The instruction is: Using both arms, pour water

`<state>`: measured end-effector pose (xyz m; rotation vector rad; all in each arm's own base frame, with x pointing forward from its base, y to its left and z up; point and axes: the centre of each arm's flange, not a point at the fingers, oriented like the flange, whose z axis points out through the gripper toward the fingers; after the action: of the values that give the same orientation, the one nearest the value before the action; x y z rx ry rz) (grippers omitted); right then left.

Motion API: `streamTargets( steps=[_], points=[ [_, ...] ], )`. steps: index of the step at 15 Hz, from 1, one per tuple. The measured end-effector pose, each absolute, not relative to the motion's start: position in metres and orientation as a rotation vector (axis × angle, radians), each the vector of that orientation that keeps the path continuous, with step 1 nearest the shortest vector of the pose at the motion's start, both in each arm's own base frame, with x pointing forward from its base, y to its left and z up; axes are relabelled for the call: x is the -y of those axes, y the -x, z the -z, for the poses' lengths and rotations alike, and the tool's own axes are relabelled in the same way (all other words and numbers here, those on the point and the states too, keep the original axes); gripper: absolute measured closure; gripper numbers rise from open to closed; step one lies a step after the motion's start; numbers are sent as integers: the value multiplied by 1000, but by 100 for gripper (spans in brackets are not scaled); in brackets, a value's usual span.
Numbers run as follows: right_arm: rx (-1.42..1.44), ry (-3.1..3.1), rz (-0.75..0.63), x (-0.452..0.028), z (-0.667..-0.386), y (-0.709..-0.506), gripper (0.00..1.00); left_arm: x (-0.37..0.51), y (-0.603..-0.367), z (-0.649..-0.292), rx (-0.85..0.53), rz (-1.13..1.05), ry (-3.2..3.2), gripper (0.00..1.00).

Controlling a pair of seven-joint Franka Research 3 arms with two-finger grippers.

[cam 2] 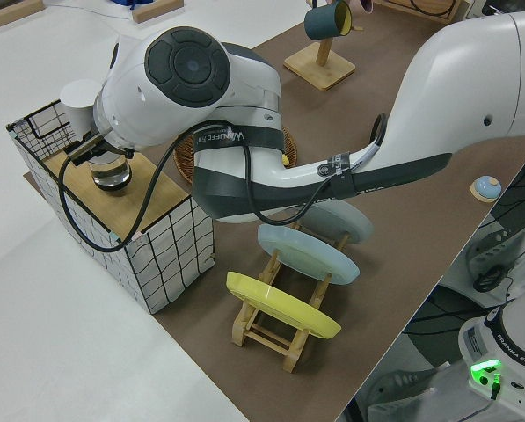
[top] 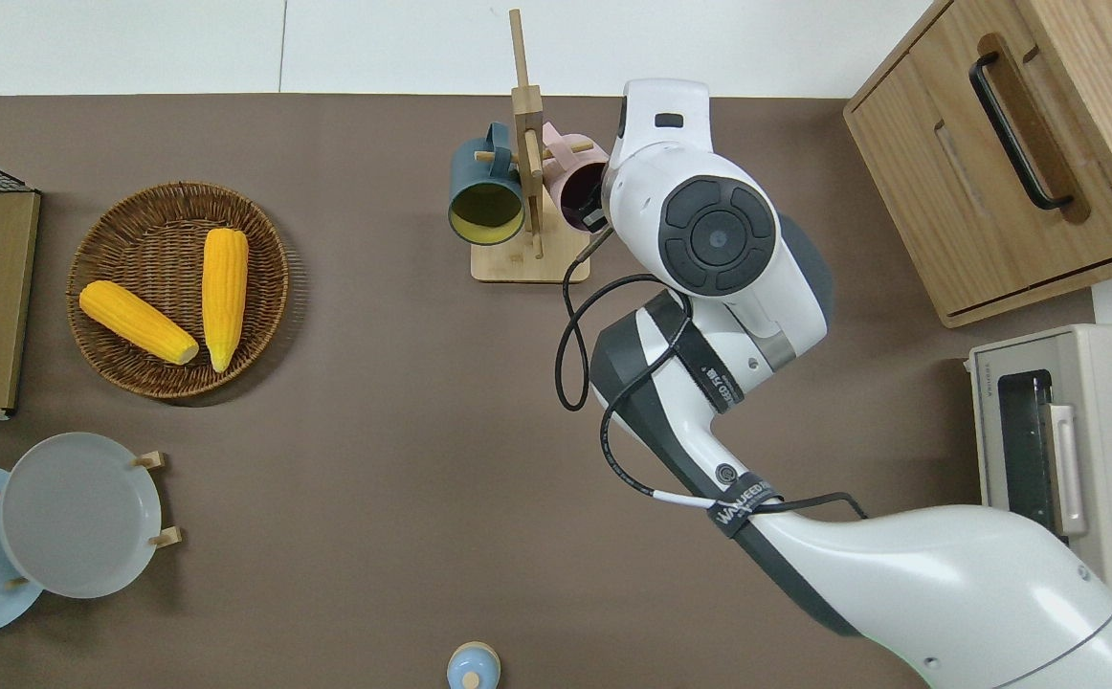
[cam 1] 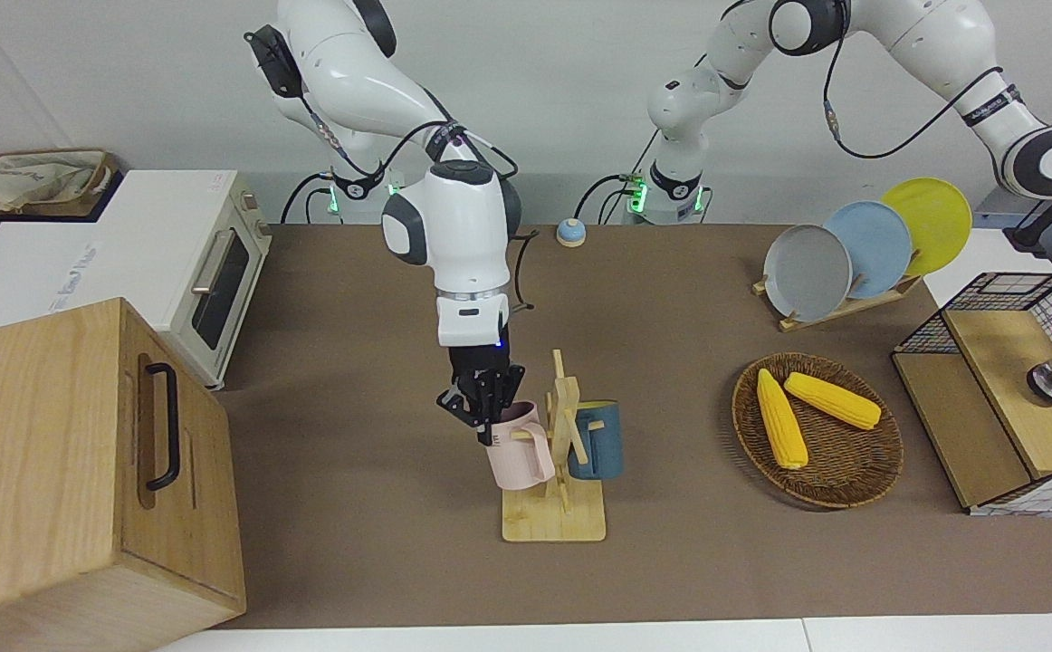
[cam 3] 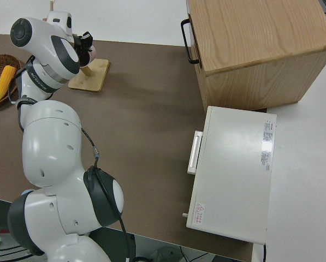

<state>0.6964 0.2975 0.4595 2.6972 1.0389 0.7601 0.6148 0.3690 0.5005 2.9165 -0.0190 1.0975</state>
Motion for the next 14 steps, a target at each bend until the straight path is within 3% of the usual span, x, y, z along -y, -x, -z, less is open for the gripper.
streamTargets(
  steps=[5,14],
  points=[
    [-1033,-2699,-766,-297,-462,-697,94,-364,-614,-544,57,-1095,-2921,37],
    [-1007,-2701,-771,-289,-473,-699,94,-365,-613,-544,54,-1084,-2925,37]
  ],
)
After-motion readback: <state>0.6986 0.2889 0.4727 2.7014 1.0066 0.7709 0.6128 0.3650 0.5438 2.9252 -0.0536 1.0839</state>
